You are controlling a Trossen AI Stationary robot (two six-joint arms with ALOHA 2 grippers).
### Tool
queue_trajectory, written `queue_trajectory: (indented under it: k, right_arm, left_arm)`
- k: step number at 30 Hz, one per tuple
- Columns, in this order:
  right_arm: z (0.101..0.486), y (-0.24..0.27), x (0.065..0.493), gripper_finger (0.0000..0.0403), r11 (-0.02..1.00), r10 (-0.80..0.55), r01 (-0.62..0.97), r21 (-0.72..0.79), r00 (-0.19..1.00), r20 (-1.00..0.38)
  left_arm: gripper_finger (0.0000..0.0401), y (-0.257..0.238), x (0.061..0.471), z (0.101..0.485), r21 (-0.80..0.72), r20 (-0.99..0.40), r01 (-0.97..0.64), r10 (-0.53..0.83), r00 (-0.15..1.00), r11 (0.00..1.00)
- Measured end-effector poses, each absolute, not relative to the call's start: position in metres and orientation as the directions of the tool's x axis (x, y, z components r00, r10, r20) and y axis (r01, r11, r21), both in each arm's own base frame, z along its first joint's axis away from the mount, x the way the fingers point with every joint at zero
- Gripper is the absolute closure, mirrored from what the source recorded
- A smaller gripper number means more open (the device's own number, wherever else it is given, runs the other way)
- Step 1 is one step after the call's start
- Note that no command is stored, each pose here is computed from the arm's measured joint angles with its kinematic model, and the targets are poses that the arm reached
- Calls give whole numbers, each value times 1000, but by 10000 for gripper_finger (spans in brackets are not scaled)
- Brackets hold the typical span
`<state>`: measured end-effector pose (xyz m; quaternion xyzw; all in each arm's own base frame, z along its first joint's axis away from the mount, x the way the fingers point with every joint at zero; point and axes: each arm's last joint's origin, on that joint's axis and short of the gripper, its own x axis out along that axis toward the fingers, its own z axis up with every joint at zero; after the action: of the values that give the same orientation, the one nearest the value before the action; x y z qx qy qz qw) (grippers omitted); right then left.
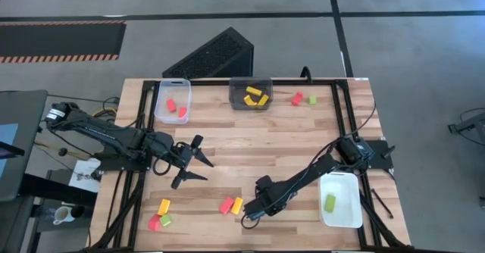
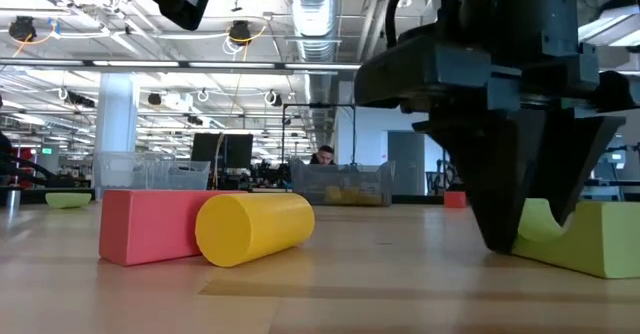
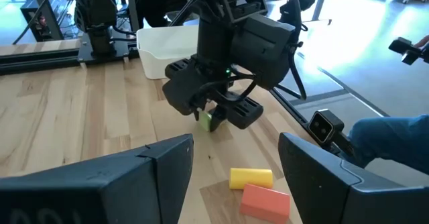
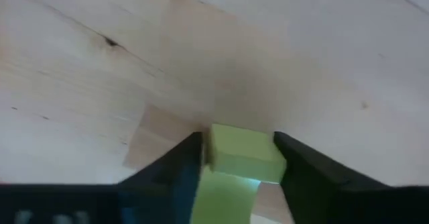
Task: Sort & place blocks by color
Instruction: Put the green block into the white bin
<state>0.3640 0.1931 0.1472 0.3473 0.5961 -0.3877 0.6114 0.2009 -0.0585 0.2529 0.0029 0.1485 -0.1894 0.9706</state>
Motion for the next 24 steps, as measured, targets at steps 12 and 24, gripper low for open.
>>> queue_trajectory:
  k: [12, 24]
  right_arm:
    - [239, 178, 328, 280, 522, -171, 840, -146, -65, -983]
    - [273, 151, 215, 280, 418, -179, 888, -192, -126, -976]
  left_arm:
    - [198, -58, 201, 253, -68, -291, 363, -366, 884, 929]
    - [198, -56, 201, 251, -82, -307, 284, -296, 905, 955]
